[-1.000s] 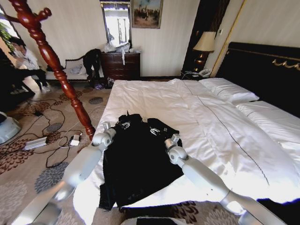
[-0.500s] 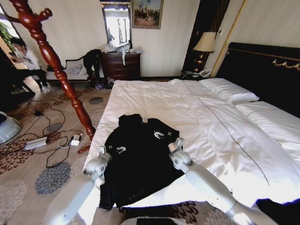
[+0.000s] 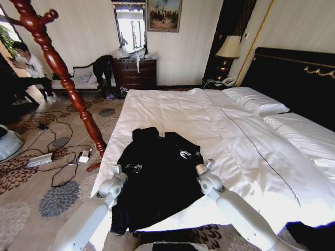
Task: Pick up the clothes from the bed and hang them on the clothes hanger.
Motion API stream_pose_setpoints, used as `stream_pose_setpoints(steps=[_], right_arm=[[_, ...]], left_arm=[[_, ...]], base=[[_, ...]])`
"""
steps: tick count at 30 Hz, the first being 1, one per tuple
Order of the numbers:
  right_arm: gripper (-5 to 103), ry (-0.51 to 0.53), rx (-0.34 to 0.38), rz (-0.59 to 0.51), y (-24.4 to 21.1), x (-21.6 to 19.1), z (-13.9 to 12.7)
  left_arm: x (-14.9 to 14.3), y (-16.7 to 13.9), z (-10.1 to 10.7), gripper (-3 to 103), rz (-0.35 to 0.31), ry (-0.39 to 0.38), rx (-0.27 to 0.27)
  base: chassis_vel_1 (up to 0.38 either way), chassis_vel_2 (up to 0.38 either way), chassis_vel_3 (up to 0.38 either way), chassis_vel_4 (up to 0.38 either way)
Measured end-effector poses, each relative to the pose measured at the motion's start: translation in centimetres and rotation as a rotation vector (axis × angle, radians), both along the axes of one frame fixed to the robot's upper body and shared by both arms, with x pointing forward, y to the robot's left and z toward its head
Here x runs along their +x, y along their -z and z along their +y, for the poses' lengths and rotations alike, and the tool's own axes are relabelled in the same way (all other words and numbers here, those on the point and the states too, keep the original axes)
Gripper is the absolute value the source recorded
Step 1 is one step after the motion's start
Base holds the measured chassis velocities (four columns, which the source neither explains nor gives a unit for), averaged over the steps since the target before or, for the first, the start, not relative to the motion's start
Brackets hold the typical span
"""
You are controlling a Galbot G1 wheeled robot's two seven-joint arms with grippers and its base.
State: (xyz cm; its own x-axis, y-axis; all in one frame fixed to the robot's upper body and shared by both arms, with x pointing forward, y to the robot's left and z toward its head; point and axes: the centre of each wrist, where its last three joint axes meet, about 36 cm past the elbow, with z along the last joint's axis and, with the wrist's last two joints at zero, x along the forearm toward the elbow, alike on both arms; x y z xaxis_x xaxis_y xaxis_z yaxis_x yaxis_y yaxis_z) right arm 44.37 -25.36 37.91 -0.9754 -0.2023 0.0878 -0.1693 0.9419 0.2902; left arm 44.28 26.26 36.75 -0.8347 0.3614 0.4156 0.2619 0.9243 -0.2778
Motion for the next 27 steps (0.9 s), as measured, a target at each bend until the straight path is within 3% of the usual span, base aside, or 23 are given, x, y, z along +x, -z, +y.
stream_pose_setpoints(steps=[2,4,8,10,16,19,23,27], right_arm=[[100,0.016,-0.010,-0.005,-0.2,-0.5,-0.8],[100,0.021,-0.012,-0.007,-0.2,-0.7,-1.0],[100,0.031,-0.025,-0.008,0.0,-1.4,-1.4],[100,0.031,-0.028,-0.009,0.0,-1.5,-1.4],[100,0.012,-0.013,0.012,0.4,-2.5,-1.0],[100,-0.021,0.053,0.064,0.2,-3.3,0.3],[100,-0.062,0.105,0.121,-1.1,-3.5,2.1],[100,-0.094,0.087,0.171,-2.4,-2.7,3.7]], left_arm=[[0.1,-0.7,-0.1,27,-0.015,0.006,-0.018],[0.1,-1.0,-0.1,27,-0.021,0.009,-0.025],[-0.7,-3.4,0.4,6,-0.061,0.028,-0.046],[-0.9,-3.7,0.6,2,-0.063,0.030,-0.044],[-2.9,-3.0,1.4,0,-0.014,0.037,0.033],[-5.6,-1.1,1.0,0,0.041,0.047,0.095],[-7.8,-0.2,0.5,0,0.046,0.041,0.137],[-9.2,-0.2,0.5,5,0.032,0.005,0.158]], base=[[0.000,0.000,0.000,0.000],[0.000,0.000,0.000,0.000],[0.000,0.000,0.000,0.000],[0.000,0.000,0.000,0.000],[0.000,0.000,0.000,0.000],[0.000,0.000,0.000,0.000],[0.000,0.000,0.000,0.000],[0.000,0.000,0.000,0.000]])
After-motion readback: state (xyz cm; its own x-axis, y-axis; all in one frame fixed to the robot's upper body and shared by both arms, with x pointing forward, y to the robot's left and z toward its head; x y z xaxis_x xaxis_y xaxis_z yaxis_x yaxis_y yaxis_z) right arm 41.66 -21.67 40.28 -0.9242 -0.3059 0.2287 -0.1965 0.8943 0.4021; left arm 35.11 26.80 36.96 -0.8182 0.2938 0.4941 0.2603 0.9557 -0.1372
